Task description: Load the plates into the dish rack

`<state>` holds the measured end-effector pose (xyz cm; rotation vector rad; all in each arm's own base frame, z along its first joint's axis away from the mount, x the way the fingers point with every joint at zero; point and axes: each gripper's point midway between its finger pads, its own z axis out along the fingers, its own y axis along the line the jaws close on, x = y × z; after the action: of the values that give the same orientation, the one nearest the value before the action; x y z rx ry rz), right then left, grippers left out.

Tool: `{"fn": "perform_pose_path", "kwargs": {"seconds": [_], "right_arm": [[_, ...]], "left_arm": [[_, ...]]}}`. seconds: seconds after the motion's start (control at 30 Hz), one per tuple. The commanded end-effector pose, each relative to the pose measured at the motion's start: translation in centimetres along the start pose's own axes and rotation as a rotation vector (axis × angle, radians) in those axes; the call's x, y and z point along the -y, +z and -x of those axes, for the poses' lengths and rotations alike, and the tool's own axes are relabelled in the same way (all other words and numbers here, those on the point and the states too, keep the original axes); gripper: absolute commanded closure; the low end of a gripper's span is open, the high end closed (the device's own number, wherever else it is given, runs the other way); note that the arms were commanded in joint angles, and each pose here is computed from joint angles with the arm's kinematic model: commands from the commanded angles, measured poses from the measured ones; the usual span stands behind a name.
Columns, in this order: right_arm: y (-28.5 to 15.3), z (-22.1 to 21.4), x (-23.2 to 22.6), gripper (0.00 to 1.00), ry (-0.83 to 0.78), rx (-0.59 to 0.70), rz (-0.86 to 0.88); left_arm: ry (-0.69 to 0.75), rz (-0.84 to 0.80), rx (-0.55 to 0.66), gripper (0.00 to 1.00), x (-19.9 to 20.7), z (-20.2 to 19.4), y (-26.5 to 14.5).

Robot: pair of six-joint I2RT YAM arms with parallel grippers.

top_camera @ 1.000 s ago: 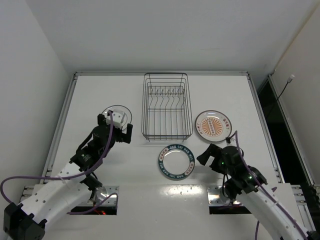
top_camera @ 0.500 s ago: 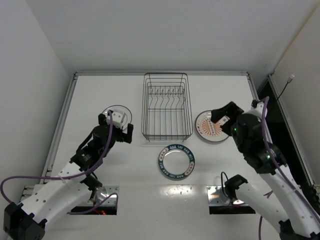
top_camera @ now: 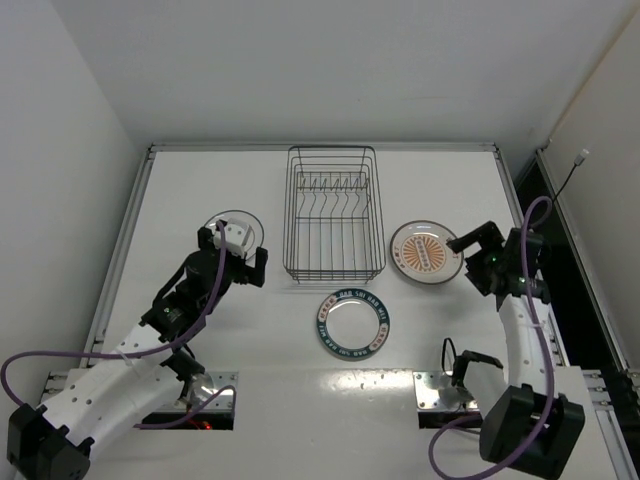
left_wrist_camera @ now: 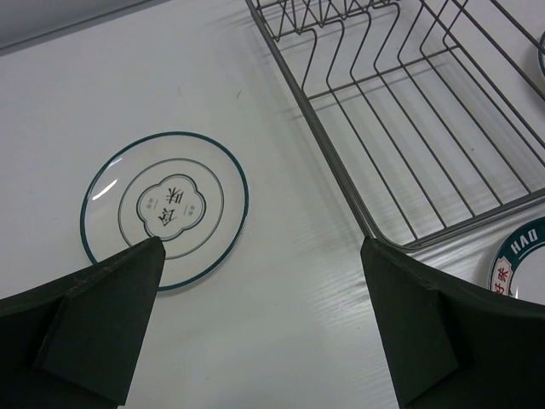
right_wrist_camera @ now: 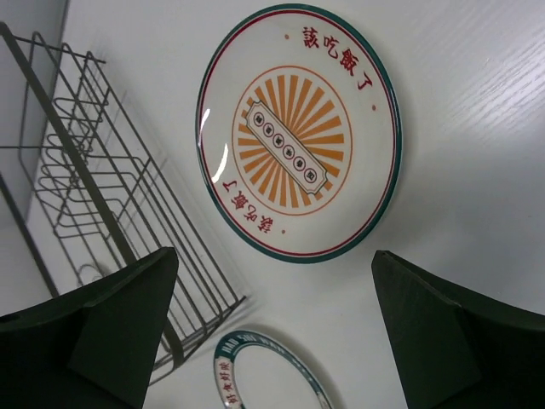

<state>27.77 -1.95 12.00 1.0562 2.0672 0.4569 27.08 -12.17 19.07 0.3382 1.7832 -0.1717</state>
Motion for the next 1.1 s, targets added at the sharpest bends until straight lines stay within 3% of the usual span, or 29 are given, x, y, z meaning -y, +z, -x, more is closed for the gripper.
{"fn": "perform_pose_path", "kwargs": {"seconds": [0.0,0.17,0.33,0.6,0.77,0.93,1.07], "right_arm": [[0.1,0.0,-0.8,0.06,0.077,-0.008,0.129],[2.0,-3.4,3.2,0.14,0.241,-0.088,0.097],[2.9,-4.2,3.6,0.17,0.338,-0.087,0.109],[5.1,-7.1,7.0,0.29,0.474,-0.138,-0.034],[5.6,-7.1,6.8,0.37,0.513,-0.109,-0.064],[6.4,-6.6,6.0,0.37,0.526,-0.097,-0.089],[7.0,-6.6,5.4,0.47,0.521,-0.115,-0.102]], "left_arm": [[-0.024,-0.020,0.074,0.00,0.5,2.3,-0.1],[-0.024,-0.030,0.074,0.00,0.6,2.3,-0.1],[-0.022,-0.030,0.065,0.00,0.7,2.0,0.0],[-0.022,-0.030,0.065,0.00,0.7,2.0,0.0],[-0.019,-0.030,0.056,0.00,0.7,1.8,0.2],[-0.019,-0.030,0.056,0.00,0.7,1.8,0.2],[-0.019,-0.040,0.056,0.00,0.9,1.8,0.2]]}}
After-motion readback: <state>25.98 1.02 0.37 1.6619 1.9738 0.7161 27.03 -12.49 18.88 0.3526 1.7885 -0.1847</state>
